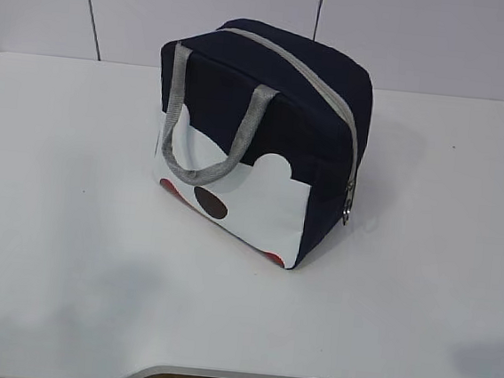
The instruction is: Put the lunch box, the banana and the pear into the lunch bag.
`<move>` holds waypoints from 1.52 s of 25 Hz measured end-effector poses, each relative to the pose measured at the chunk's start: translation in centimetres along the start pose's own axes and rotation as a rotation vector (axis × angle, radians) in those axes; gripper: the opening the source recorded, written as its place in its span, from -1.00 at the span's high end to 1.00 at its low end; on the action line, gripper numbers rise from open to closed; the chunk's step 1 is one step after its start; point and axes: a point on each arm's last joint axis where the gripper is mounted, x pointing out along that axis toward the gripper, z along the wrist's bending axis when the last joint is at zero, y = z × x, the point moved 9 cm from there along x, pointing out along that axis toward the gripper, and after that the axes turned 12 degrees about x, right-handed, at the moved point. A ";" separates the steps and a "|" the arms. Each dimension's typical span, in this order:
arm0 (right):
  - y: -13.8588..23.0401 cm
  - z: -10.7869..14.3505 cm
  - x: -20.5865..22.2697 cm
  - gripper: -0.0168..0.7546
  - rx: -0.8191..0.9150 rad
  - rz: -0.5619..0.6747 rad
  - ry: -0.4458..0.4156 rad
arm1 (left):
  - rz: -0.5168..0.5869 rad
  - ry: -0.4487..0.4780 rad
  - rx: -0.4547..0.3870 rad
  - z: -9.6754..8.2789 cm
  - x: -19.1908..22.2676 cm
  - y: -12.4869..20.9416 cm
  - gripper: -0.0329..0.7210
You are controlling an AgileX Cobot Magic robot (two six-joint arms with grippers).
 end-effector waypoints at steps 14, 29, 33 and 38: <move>0.1 -0.1 0.8 0.06 -0.011 -0.006 0.000 | 0.008 -0.014 0.007 0.2 0.1 0.2 0.18; -0.6 -0.2 1.6 0.06 -0.016 -0.053 0.002 | 0.008 -0.015 0.008 0.3 0.1 0.2 0.26; -0.6 -0.2 1.6 0.06 -0.016 -0.053 0.002 | 0.008 -0.015 0.008 0.3 0.1 0.2 0.27; -0.6 -0.2 1.6 0.06 -0.016 -0.055 0.002 | 0.008 -0.015 0.008 0.3 0.1 0.2 0.28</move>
